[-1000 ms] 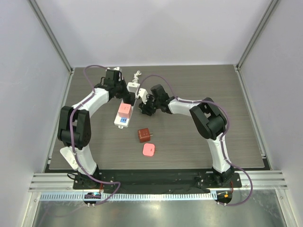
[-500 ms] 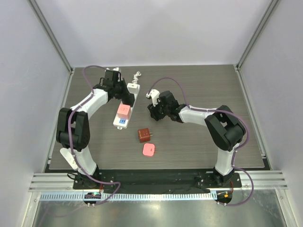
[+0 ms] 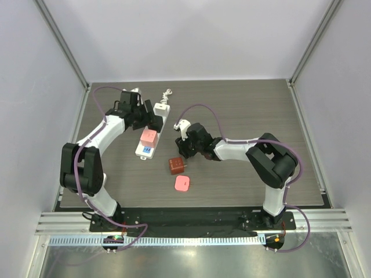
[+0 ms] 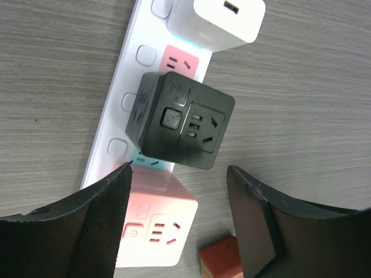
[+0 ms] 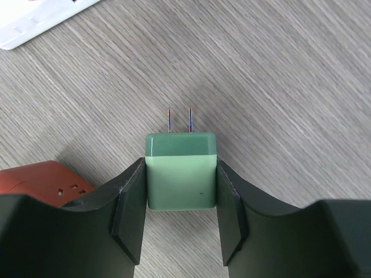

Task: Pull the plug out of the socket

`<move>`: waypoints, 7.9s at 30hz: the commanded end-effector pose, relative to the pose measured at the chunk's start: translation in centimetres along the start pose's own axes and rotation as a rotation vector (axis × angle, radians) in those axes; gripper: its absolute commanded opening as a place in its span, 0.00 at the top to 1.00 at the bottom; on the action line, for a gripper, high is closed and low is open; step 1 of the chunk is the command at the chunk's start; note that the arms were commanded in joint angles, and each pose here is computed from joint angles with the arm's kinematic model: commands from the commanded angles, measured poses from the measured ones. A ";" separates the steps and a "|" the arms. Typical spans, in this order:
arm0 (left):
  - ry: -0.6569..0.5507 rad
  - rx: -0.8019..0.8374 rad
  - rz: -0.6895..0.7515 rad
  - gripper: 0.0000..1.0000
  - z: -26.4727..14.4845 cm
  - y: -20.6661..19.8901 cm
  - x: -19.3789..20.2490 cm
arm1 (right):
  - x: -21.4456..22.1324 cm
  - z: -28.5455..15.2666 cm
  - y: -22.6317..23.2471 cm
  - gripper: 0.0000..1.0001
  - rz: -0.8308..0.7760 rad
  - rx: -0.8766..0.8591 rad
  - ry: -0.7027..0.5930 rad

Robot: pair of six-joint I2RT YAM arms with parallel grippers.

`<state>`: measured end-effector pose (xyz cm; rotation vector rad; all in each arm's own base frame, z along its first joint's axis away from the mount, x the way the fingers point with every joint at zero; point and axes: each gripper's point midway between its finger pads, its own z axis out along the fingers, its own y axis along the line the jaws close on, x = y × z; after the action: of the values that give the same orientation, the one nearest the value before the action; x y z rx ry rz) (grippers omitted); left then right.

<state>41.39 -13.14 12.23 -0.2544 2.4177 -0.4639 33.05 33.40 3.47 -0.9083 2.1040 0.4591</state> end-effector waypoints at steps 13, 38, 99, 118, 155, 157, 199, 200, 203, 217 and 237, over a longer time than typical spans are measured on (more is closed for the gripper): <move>-0.033 0.016 -0.157 0.31 -1.3 3.4 -2.3 | -3.1 -1.1 -0.7 0.30 0.161 0.142 -0.086; 0.040 -0.069 -0.359 0.53 0.3 8.8 -1.4 | -12.3 -0.2 -3.5 0.49 0.509 0.417 -0.119; 0.176 0.052 -0.348 0.76 1.7 4.7 2.3 | -12.6 1.5 -2.4 0.20 0.357 0.234 -0.254; 0.233 0.000 -0.382 0.92 2.9 5.8 3.9 | -14.1 -2.1 1.1 0.14 0.223 0.360 -0.342; 0.262 0.021 -0.479 1.00 4.1 5.7 5.7 | -14.3 1.8 9.3 0.01 0.254 0.176 -0.306; 0.264 0.019 -0.479 1.00 4.1 5.7 5.8 | -14.0 2.3 9.3 0.00 0.245 0.181 -0.293; 0.303 -0.066 -0.491 1.00 5.7 7.3 7.9 | -16.4 3.4 4.6 0.99 0.276 0.413 -0.464; 0.306 -0.067 -0.492 1.00 5.7 7.4 8.0 | -16.3 3.1 4.5 0.99 0.288 0.410 -0.499; 0.310 -0.063 -0.494 1.00 5.9 7.3 8.0 | -16.9 1.6 3.9 0.99 0.302 0.415 -0.597; 0.318 -0.064 -0.490 1.00 6.2 7.4 8.2 | -18.2 -0.6 2.8 0.99 0.436 0.289 -0.807; 0.314 -0.096 -0.498 1.00 6.3 8.1 8.6 | -20.4 -1.7 4.5 0.99 0.303 0.206 -0.848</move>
<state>41.21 -12.81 4.82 -0.7729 2.5396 -0.8966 36.56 43.07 8.09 -0.3401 1.7289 0.5009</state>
